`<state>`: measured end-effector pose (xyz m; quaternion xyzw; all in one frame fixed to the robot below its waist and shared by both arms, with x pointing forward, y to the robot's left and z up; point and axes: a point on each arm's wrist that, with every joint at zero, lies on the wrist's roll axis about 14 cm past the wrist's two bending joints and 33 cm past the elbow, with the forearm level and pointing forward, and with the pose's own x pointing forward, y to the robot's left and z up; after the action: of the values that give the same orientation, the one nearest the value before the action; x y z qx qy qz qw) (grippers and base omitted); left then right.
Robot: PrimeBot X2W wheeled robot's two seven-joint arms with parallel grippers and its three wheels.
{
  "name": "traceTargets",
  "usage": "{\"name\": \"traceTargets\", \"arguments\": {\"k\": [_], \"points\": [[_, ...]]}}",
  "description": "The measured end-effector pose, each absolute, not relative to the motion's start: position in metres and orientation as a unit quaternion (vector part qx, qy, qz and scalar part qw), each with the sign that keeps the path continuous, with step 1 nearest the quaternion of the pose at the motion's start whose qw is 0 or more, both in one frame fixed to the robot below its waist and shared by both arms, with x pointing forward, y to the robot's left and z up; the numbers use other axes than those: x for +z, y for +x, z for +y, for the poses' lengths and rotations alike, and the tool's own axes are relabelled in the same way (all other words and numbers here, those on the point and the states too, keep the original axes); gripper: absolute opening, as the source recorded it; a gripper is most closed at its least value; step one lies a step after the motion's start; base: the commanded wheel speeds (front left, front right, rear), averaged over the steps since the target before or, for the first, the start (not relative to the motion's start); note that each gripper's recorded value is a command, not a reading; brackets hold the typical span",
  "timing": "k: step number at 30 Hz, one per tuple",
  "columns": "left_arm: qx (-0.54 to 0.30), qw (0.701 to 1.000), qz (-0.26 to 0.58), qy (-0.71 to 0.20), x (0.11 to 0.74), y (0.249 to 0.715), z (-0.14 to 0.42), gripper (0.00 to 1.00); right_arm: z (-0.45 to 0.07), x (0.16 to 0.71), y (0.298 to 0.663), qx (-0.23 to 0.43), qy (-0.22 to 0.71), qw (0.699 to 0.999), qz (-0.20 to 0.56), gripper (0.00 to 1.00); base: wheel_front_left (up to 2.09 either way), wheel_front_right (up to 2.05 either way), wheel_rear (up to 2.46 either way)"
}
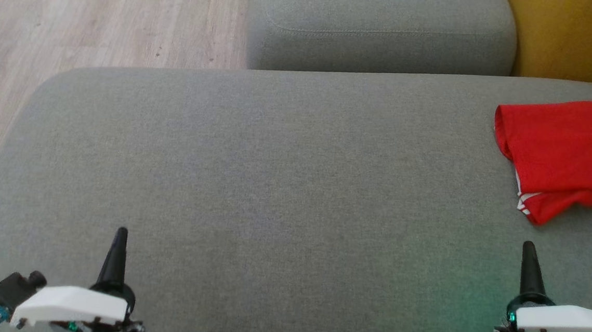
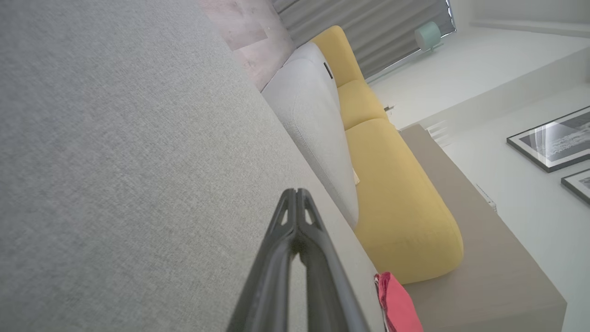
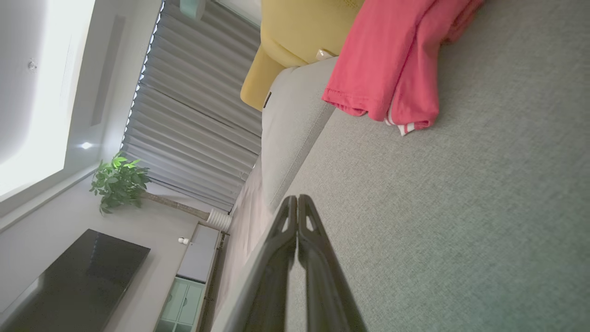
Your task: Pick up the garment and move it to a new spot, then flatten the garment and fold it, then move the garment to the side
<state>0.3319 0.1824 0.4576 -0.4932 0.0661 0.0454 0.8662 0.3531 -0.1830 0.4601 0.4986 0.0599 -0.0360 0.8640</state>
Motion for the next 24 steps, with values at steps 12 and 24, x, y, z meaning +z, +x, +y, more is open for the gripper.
{"name": "traceTargets", "arguments": {"k": [12, 24], "points": [[0.043, 0.83, 0.068, -0.552, 0.458, 0.341, 0.181, 0.0, -0.19, 0.462, 0.357, -0.045, 0.558, 0.827, 0.055, 0.0, 0.0, 0.0, 0.0], [0.036, 0.786, 0.06, -0.614, 0.466, 0.354, 0.182, 0.0, -0.194, 0.464, 0.361, -0.05, 0.617, 0.784, 0.05, 0.0, 0.0, 0.0, 0.0]]}}
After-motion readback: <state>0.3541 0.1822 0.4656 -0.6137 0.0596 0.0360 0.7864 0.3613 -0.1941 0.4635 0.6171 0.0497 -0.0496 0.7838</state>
